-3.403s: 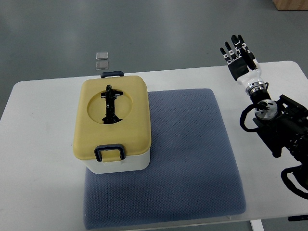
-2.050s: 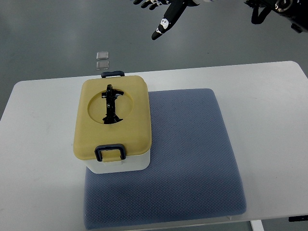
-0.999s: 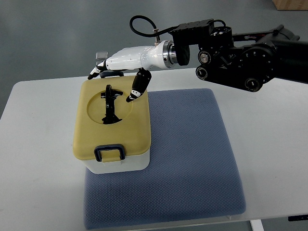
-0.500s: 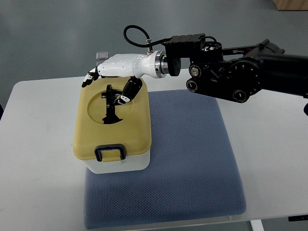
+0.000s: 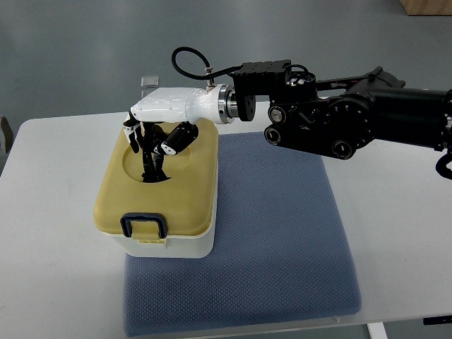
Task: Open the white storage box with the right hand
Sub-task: 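Lift the yellow lid off the box with the right hand, then lower the yellow lid onto the mat beside the box with the right hand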
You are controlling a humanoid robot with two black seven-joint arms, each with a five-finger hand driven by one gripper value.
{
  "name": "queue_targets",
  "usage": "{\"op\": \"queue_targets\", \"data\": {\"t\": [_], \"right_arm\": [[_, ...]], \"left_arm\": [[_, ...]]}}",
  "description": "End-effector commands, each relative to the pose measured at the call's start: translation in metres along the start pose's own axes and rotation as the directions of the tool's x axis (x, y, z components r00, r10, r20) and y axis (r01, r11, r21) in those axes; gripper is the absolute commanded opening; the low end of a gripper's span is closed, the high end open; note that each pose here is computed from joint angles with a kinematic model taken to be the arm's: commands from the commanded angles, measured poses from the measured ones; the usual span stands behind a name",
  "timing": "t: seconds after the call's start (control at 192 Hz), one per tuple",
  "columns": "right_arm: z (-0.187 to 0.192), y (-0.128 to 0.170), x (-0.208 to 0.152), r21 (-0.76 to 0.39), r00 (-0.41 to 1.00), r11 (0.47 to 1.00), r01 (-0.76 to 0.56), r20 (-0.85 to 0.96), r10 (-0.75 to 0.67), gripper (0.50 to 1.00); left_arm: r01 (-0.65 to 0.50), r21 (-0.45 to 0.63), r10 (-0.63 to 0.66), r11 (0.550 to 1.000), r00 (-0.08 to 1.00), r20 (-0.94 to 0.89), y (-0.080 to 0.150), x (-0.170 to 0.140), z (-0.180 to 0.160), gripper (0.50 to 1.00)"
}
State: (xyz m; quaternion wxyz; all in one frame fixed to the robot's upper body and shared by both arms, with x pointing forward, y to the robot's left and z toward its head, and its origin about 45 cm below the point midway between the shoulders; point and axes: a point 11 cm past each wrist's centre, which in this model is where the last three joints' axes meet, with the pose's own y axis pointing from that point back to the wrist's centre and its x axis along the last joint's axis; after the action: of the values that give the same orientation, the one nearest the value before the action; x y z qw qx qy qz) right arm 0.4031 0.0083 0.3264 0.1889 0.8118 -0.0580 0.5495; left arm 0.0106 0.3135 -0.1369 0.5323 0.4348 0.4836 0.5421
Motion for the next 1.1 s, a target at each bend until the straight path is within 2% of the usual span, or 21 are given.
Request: {"op": "queue_targets", "data": {"t": [0.0,0.078,0.208,0.385,0.562,0.822,0.978,1.093], "right_arm": [[0.000,0.001,0.002,0.003,1.000,1.000,-0.008,-0.003,0.008,0.500],[-0.001,0.001,0.005,0.010,1.000,1.000,-0.014,-0.007,0.014,0.500],[-0.003,0.010,0.038,0.015,0.997,0.997,-0.079,-0.011,0.079,0.500],[0.003,0.049,0.079,-0.017,0.994,0.995,-0.099,-0.050,0.098,0.500],[0.013,0.102,0.092,-0.060,0.997,0.995,-0.082,-0.017,0.081,0.500],[0.040,0.185,0.078,-0.183,0.999,0.983,-0.032,0.034,0.039,0.500],[0.068,0.226,0.049,-0.283,1.000,0.959,0.018,0.030,-0.010,0.500],[0.083,0.243,0.013,-0.320,0.997,0.945,0.073,0.053,-0.059,0.500]], "left_arm": [[0.000,0.000,0.000,1.000,1.000,0.000,0.000,0.000,0.000,1.000],[0.000,0.000,0.000,1.000,1.000,0.000,0.000,0.000,0.000,1.000],[0.000,0.000,0.000,1.000,1.000,0.000,0.000,0.000,0.000,1.000],[0.000,0.000,0.000,1.000,1.000,0.000,0.000,0.000,0.000,1.000],[0.002,0.002,-0.002,1.000,1.000,0.001,0.000,-0.001,0.000,1.000],[0.002,0.014,-0.002,1.000,1.000,0.001,0.000,-0.001,-0.002,1.000],[0.006,0.059,-0.006,0.998,1.000,0.001,0.000,-0.001,-0.007,1.000],[0.008,0.063,-0.008,0.998,1.000,0.001,0.000,-0.001,-0.007,1.000]]}}
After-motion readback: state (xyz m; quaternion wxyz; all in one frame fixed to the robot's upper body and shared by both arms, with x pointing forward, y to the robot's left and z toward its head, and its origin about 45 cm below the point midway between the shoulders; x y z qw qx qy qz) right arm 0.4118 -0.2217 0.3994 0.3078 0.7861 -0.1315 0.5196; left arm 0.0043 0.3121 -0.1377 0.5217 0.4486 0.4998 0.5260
